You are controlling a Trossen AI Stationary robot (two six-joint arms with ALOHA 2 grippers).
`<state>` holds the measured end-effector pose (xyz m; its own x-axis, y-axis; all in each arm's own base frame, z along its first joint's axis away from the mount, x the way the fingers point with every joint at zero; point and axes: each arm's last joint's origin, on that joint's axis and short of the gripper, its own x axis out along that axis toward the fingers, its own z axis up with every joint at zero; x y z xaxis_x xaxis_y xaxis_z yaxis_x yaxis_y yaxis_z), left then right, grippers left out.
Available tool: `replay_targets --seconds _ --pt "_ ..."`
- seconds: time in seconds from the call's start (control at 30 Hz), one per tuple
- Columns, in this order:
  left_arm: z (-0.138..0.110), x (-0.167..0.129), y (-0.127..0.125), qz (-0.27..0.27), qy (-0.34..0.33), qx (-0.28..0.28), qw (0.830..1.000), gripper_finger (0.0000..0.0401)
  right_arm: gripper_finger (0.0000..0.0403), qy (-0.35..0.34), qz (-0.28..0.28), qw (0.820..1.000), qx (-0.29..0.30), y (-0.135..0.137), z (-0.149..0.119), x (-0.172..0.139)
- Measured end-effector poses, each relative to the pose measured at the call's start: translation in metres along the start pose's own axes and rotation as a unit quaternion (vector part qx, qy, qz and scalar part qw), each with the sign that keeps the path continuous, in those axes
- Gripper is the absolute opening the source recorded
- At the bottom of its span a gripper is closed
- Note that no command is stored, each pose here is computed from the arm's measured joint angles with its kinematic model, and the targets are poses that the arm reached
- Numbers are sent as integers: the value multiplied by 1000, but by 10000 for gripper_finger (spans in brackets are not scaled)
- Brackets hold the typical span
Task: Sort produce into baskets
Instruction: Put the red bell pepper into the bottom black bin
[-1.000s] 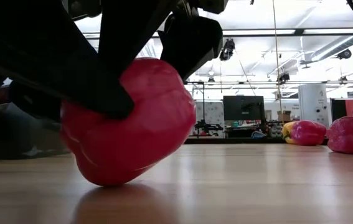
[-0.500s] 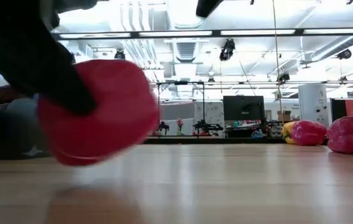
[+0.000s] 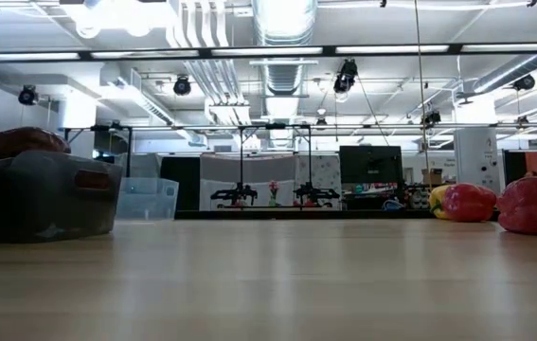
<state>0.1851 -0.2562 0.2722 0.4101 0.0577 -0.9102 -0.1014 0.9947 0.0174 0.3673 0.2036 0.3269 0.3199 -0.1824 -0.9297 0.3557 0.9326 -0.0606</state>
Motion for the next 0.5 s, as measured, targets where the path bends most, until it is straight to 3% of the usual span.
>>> replay_targets --seconds 0.2,0.37,0.5 --pt "-49 -16 -8 35 25 -1 999 288 380 -30 -27 999 35 2 -4 -2" --pt "-73 6 -7 53 27 -1 998 288 380 -33 -44 997 58 1 -6 -1" --pt "-80 31 1 79 26 -12 996 312 380 -41 -45 996 70 0 -6 -4"
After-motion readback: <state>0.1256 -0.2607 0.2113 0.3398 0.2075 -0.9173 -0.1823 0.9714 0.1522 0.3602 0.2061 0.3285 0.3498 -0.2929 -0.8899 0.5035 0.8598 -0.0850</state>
